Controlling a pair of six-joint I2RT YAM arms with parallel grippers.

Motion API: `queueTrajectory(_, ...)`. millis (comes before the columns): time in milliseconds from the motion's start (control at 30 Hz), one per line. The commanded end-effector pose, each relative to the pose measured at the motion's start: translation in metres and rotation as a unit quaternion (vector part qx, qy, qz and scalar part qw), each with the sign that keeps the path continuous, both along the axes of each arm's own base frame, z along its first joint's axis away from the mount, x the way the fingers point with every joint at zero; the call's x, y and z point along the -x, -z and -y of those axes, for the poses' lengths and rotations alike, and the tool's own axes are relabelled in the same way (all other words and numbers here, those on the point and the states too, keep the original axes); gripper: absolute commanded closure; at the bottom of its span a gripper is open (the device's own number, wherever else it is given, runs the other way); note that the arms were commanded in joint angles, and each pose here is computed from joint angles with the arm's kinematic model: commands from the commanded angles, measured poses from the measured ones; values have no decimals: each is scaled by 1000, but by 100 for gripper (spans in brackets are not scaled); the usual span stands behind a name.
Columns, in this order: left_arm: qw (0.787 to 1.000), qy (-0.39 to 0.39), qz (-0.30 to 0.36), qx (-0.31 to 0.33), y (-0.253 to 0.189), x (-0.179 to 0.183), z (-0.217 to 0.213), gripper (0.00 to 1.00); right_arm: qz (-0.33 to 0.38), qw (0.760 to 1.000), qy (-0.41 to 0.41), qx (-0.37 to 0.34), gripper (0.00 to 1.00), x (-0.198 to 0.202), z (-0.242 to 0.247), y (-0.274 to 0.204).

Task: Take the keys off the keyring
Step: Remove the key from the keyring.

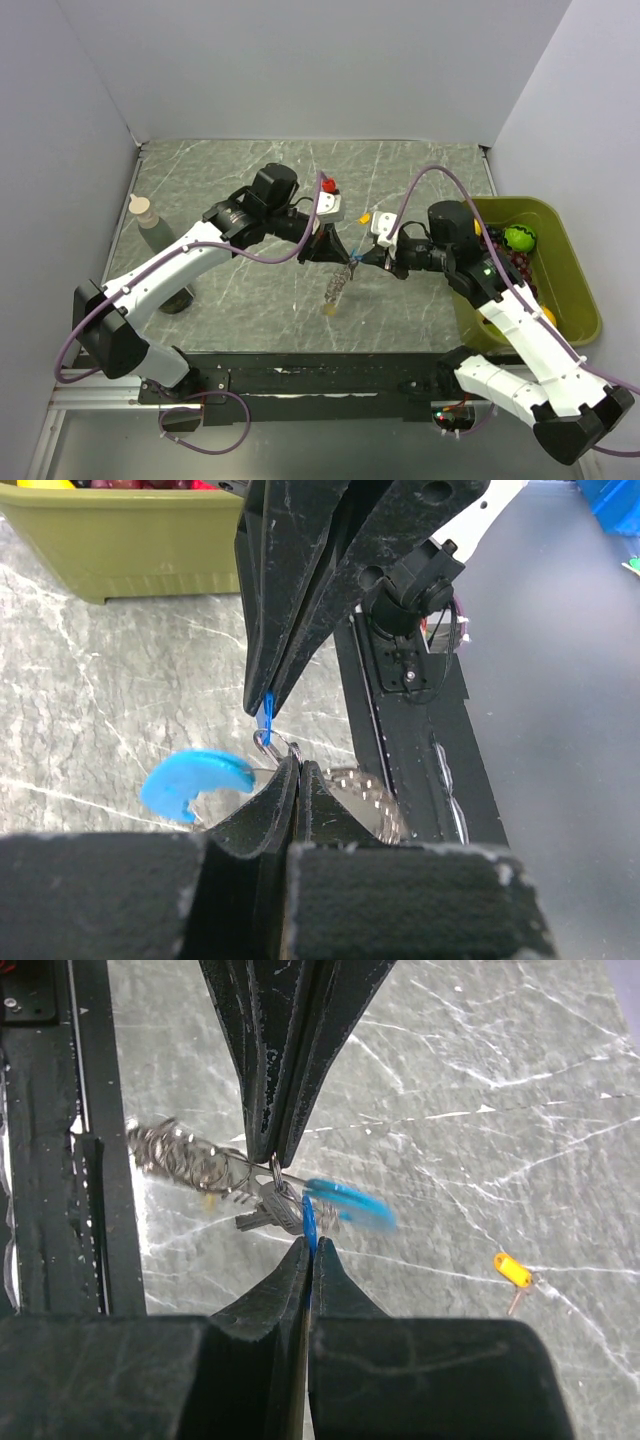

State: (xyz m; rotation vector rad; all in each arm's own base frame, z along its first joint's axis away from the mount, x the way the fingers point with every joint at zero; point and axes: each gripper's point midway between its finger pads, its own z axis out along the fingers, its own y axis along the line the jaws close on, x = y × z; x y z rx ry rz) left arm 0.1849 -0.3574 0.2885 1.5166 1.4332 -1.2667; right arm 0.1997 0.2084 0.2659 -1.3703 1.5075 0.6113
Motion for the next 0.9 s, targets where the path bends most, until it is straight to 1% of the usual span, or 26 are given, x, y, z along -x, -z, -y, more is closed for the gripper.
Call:
queueTrajectory(0, 999, 23, 6, 21, -16, 11, -4, 99, 77, 996, 32, -24, 100, -10, 9, -46)
queueTrajectory(200, 1000, 1, 12, 21, -16, 5, -4, 99, 95, 995, 28, -27, 100, 0, 15, -63)
queueTrajectory(333, 999, -30, 22, 23, -19, -4, -4, 99, 99, 995, 30, -10, 100, 2, 20, -60)
queueTrajectory(500, 997, -61, 25, 28, -24, -14, -6, 99, 88, 996, 33, 10, 100, 2, 24, -44)
queueTrajectory(867, 997, -64, 29, 40, -34, -16, -10, 99, 61, 997, 31, 34, 100, 1, 25, -10)
